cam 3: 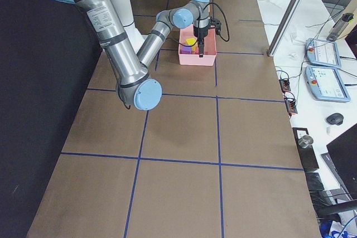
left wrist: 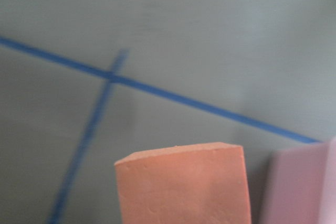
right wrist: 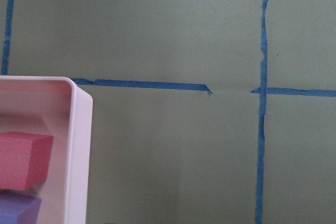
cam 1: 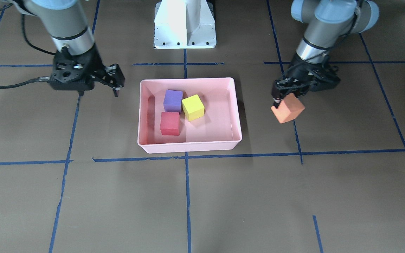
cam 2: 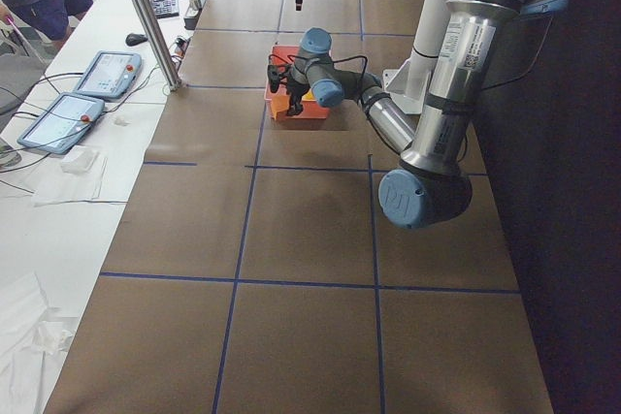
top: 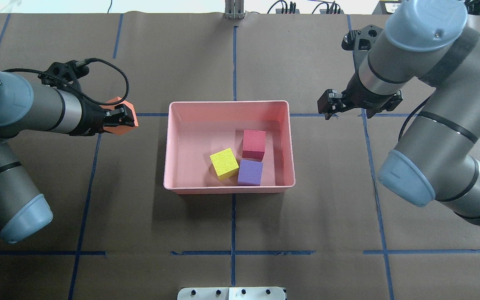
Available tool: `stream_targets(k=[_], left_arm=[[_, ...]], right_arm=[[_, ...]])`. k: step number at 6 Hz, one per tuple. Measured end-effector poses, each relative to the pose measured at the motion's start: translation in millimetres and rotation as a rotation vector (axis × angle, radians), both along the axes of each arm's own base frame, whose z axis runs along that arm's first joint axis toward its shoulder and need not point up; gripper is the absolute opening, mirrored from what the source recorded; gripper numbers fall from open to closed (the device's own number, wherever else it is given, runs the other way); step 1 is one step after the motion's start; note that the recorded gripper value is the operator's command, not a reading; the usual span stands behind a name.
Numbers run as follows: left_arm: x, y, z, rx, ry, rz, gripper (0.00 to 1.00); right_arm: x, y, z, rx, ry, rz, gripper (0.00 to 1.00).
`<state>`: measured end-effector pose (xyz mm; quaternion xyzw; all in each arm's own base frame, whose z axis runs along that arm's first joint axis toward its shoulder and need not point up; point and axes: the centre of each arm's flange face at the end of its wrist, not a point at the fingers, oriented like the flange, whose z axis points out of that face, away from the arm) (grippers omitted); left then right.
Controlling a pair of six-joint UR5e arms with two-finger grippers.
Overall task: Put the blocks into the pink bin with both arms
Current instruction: 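Carry the orange cube into the pink bin and release it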
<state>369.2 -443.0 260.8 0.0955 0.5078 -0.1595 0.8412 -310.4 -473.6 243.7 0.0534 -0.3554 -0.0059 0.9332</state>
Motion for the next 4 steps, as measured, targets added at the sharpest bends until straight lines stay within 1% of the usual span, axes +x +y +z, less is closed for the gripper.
stream_targets(k=[1, 2, 3, 4], left_arm=[[29.1, 9.4, -42.7, 0.025, 0.03, 0.045, 0.99], [51.5, 16.9, -71.5, 0.016, 0.013, 0.077, 1.0], [59.3, 18.7, -83.6, 0.008, -0.04, 0.1, 1.0], [53.8, 18.4, -83.3, 0.051, -0.116, 0.147, 1.0]], right_arm=[[25.1, -1.2, 20.9, 0.02, 0.009, -0.043, 1.0], [41.3, -1.7, 36.4, 0.037, 0.02, -0.072, 1.0], [50.4, -1.6, 45.7, 0.048, 0.029, -0.09, 1.0], [55.6, 0.2, 53.8, 0.053, 0.038, -0.104, 1.0]])
